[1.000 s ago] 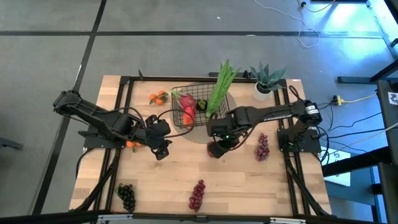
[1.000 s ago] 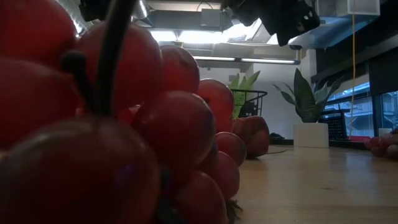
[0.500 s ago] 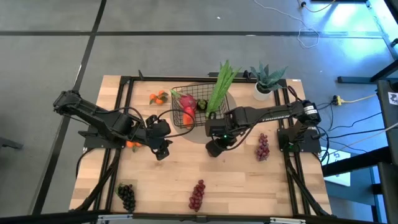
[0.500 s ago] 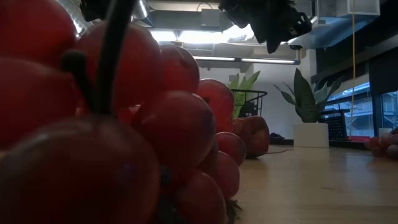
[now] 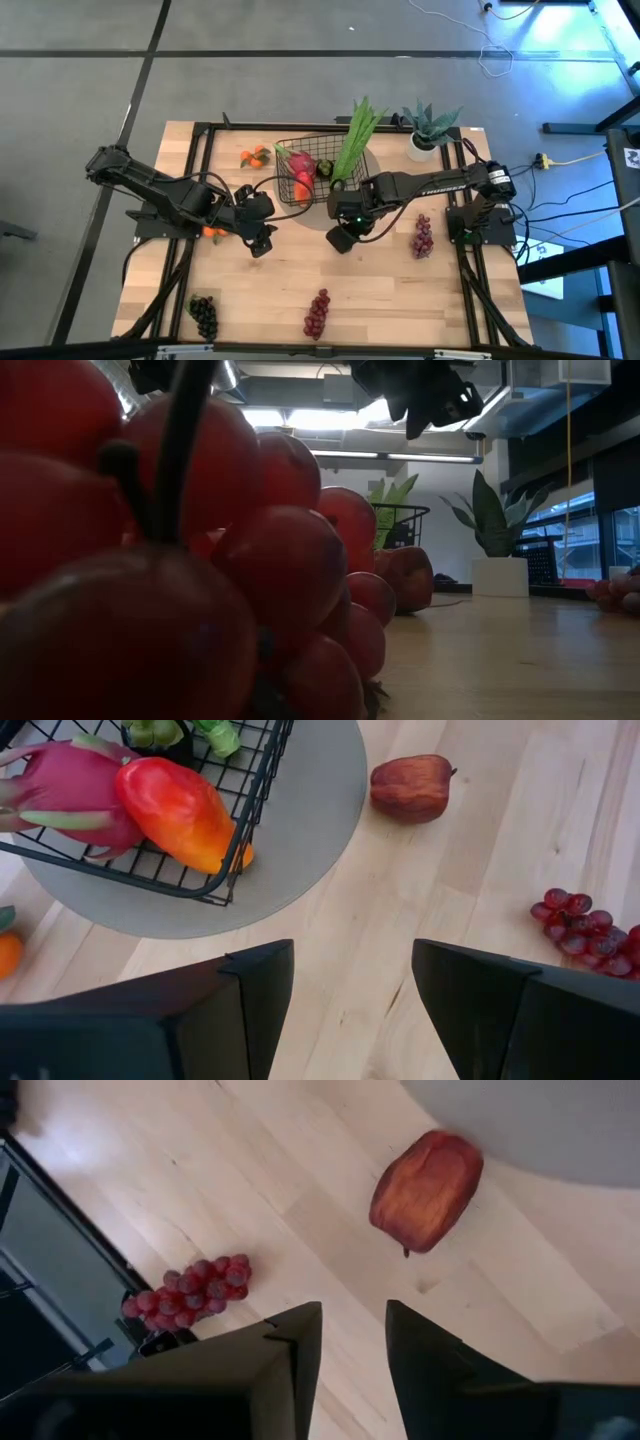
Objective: Build produce basket
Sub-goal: Put the apple into the wire basket
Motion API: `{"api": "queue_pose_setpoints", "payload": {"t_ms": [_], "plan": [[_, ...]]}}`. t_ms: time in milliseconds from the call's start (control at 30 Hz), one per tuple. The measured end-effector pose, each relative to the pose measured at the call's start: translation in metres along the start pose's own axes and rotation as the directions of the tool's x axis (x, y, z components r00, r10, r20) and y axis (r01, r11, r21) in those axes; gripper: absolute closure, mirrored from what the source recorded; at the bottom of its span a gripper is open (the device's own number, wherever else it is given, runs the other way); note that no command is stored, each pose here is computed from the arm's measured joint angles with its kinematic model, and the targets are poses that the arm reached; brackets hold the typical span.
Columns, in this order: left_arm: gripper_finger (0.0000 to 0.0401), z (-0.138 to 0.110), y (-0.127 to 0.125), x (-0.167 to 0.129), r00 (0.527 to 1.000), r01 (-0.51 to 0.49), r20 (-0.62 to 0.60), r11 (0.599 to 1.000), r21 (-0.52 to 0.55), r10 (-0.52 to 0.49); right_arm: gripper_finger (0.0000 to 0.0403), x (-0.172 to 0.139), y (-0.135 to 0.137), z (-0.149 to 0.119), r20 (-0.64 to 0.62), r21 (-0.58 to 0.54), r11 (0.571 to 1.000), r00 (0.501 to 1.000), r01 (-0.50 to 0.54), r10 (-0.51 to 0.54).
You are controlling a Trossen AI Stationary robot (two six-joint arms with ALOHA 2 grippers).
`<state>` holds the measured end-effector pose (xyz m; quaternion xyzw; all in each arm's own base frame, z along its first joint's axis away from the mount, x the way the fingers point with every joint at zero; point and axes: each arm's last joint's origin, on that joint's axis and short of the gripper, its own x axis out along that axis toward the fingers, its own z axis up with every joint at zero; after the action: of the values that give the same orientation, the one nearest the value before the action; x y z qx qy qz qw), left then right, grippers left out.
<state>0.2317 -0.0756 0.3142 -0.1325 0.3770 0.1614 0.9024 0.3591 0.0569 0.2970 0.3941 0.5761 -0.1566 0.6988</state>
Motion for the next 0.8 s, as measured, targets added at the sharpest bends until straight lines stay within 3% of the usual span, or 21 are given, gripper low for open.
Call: {"api": "queue_pose_setpoints", "payload": {"t_ms": [367,800], "plan": [[0.0207,0.0,0.0,0.0,1.0,0.001,0.001,1.0,0.0,-0.001,0.029,0.011,0.005,0.002,0.103,0.064,0.997,0.993,0.049,-0.055],[0.0207,0.0,0.0,0.0,1.0,0.004,0.004,1.0,-0.002,-0.004,0.0122,0.059,0.003,0.015,0.064,0.162,0.974,0.984,0.155,-0.168]]}}
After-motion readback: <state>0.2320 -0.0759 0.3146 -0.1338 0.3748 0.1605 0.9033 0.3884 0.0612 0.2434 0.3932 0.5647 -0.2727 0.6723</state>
